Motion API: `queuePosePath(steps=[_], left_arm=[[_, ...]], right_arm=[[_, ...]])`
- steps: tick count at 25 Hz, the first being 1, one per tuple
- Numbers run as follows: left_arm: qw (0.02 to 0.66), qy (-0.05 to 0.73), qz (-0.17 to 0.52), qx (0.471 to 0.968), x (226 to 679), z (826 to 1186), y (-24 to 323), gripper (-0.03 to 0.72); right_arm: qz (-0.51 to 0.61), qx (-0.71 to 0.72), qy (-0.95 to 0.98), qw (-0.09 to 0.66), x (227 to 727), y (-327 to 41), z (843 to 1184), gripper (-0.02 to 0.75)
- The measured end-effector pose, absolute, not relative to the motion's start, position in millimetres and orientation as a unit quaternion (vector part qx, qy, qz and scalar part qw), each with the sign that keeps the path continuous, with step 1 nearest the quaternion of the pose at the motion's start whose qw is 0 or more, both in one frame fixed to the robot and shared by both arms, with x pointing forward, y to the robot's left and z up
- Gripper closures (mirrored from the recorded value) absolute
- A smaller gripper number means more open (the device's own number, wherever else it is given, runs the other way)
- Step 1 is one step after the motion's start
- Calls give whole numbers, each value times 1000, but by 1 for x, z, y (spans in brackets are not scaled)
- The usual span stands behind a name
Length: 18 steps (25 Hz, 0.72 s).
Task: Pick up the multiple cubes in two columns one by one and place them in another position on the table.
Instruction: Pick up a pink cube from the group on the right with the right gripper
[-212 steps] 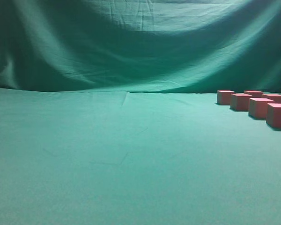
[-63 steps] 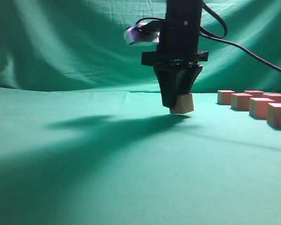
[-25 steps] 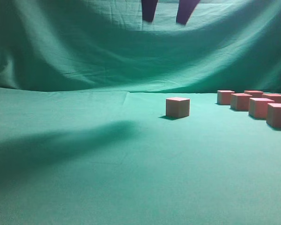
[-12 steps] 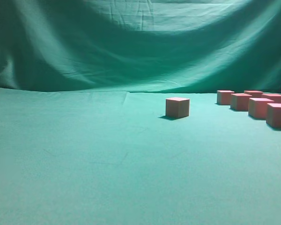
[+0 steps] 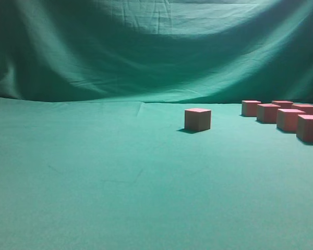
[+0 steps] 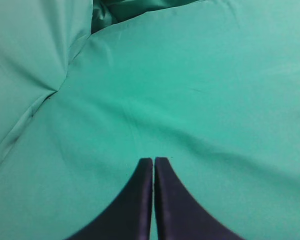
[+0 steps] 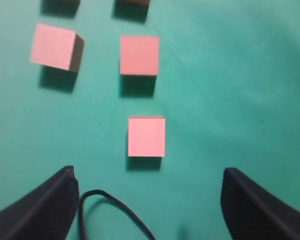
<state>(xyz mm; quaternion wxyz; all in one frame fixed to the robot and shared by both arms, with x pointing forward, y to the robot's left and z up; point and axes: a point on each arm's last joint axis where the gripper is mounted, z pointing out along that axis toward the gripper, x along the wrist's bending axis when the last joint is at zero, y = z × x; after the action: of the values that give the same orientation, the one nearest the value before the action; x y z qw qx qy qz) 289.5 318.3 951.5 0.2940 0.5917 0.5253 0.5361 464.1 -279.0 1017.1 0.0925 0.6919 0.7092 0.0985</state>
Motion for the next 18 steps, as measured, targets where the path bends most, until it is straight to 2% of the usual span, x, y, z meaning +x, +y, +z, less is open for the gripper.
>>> queuePosePath(steps=[10,15,18], left_arm=[[294,525,536,592,290,951,318,688],[294,525,536,592,290,951,318,688],[294,525,536,592,290,951,318,688]], right_arm=[[73,695,712,75,495,-277,954,174],[58,693,715,67,501,-277,937,174],[62,693,715,70,503,-277,936,346]])
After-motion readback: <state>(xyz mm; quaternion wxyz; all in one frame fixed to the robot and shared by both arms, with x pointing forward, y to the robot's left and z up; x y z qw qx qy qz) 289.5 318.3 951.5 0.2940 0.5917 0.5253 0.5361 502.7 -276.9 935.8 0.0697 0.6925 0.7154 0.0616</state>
